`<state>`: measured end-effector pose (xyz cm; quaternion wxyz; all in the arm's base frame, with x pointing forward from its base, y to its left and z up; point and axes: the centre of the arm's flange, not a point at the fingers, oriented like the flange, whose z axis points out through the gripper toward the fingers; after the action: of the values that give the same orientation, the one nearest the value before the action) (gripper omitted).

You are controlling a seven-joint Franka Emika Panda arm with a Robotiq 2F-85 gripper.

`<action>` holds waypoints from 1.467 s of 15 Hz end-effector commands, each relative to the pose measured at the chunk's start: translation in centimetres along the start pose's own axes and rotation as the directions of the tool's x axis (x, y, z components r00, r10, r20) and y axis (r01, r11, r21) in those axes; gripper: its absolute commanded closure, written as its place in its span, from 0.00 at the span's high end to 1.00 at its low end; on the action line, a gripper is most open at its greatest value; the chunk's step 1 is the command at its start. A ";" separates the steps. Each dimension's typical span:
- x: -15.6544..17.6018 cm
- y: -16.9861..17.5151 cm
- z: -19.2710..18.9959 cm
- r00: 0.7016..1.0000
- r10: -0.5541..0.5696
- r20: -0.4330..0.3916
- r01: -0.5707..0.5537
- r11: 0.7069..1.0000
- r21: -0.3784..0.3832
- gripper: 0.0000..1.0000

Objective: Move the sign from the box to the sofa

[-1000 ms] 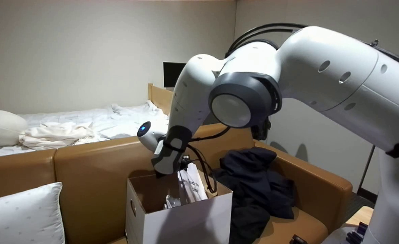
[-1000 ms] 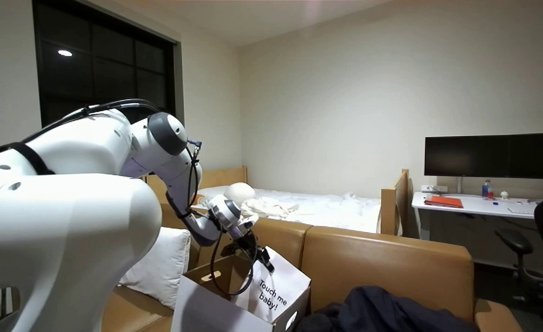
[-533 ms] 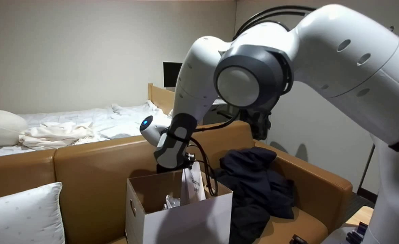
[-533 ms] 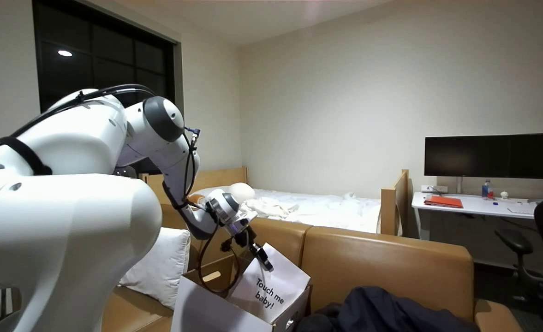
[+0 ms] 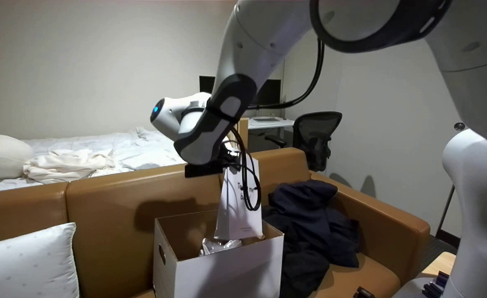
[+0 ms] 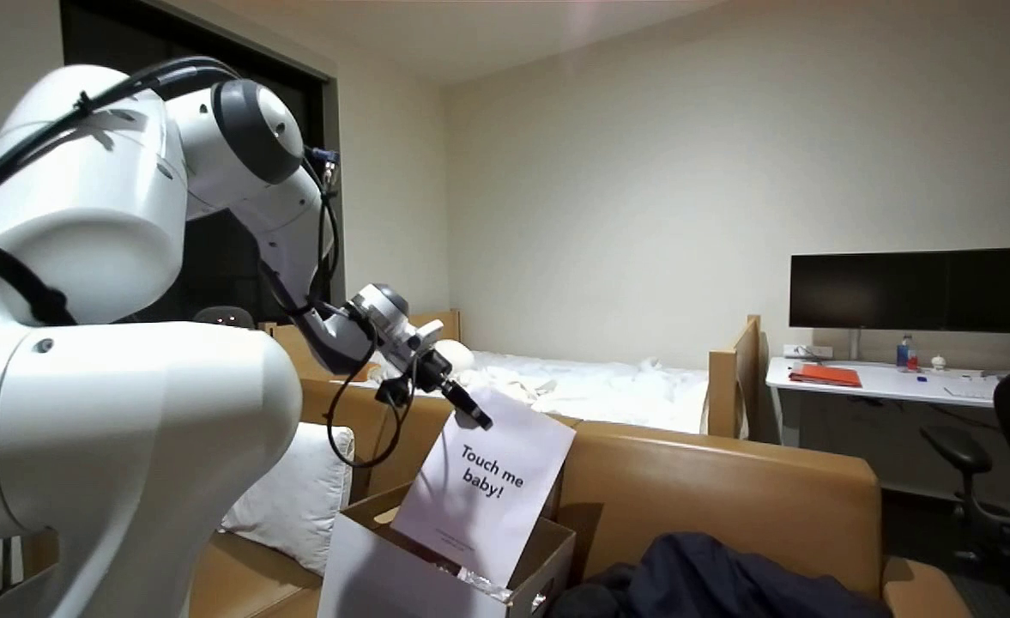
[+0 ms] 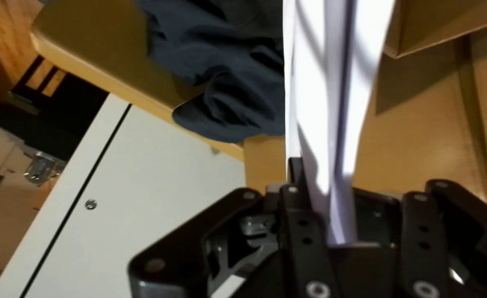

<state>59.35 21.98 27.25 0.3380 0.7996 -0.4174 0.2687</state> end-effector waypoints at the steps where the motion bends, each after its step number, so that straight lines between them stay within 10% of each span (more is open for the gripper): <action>1: 7.0 5.2 -4.4 0.993 0.085 -0.083 -0.092 0.992 -0.087 0.00; 8: 23.5 13.3 1.2 0.934 0.300 -0.195 -0.336 0.923 -0.187 0.00; 15: 21.2 9.7 -0.2 0.945 0.263 -0.195 -0.294 0.943 -0.153 0.00; 22: 30.8 10.2 17.1 0.890 0.374 -0.260 -0.448 0.822 -0.352 0.00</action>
<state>65.23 -4.04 42.27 0.4513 0.6226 -0.5634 0.3022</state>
